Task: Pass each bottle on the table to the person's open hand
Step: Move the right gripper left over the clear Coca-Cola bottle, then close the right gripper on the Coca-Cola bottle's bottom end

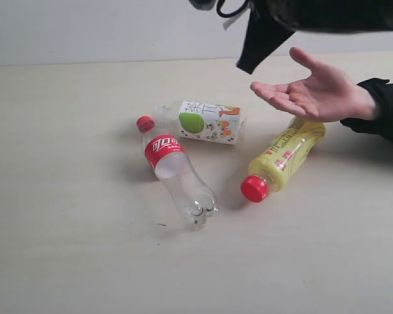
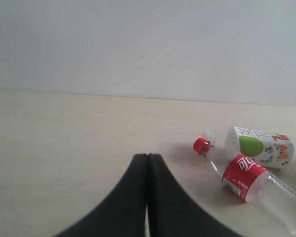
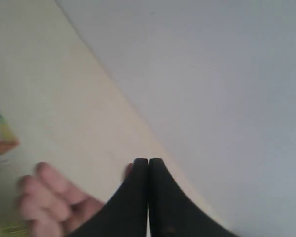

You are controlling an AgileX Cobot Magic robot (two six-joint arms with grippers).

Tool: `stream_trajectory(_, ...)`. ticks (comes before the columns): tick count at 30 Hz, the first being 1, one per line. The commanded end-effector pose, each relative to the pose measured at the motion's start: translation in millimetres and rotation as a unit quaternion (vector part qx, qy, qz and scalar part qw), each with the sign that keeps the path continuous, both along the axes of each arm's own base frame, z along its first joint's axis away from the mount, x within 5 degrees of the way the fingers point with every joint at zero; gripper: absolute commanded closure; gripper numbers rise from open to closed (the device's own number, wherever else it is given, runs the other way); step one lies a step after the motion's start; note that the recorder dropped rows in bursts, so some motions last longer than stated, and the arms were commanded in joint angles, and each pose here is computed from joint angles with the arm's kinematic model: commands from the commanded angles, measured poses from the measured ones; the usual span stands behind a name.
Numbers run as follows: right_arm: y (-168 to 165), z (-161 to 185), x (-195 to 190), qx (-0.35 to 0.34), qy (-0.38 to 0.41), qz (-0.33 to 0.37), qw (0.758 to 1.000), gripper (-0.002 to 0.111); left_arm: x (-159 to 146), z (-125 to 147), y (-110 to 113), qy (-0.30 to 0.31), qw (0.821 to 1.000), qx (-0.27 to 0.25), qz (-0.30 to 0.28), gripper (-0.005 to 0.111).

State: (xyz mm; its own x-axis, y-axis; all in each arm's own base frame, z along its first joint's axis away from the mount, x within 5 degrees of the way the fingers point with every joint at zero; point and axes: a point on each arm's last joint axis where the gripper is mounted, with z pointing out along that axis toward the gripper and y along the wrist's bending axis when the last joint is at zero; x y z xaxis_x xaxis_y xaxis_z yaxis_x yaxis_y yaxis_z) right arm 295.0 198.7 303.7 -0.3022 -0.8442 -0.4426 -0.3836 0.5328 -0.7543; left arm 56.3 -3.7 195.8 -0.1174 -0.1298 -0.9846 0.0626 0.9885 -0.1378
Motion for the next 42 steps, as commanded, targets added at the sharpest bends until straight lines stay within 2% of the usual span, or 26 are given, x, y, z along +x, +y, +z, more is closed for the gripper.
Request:
stream_trajectory(1,23,1,-7,0.107,0.169,-0.025,0.979,0.108,0,0,0,-0.004,1.000,-0.001,-0.003,0.107)
stream_trajectory(5,44,-5,-9,0.159,0.267,-0.018,0.950,0.108,0,0,0,-0.004,1.000,-0.001,-0.003,0.107)
stream_trajectory(9,56,-24,-5,0.176,0.309,-0.027,0.934,0.106,0,0,0,-0.004,1.000,-0.001,-0.003,0.107)
stream_trajectory(12,65,-49,-1,0.171,0.342,-0.041,0.923,0.091,0,0,0,-0.004,1.000,-0.001,-0.003,0.107)
stream_trajectory(15,72,-72,4,0.166,0.362,-0.049,0.916,0.069,0,0,0,-0.004,1.000,-0.001,-0.003,0.107)
stream_trajectory(18,78,-86,11,0.166,0.351,-0.040,0.921,0.048,0,0,0,-0.004,1.000,-0.001,-0.003,0.107)
stream_trajectory(20,79,-90,14,0.161,0.347,-0.036,0.923,0.042,0,0,0,-0.004,1.000,-0.001,-0.003,0.107)
stream_trajectory(23,82,-97,12,0.189,0.369,-0.062,0.908,0.040,0,0,0,-0.004,1.000,-0.001,-0.003,0.107)
stream_trajectory(28,89,-130,8,0.163,0.448,-0.077,0.876,0.032,0,0,0,-0.004,1.000,-0.001,-0.003,0.107)
stream_trajectory(30,92,-137,10,0.167,0.455,-0.081,0.871,0.032,0,0,0,-0.004,1.000,-0.001,-0.003,0.107)
stream_trajectory(42,103,-171,21,0.174,0.450,-0.081,0.872,0.032,0,0,0,-0.004,1.000,-0.001,-0.003,0.107)
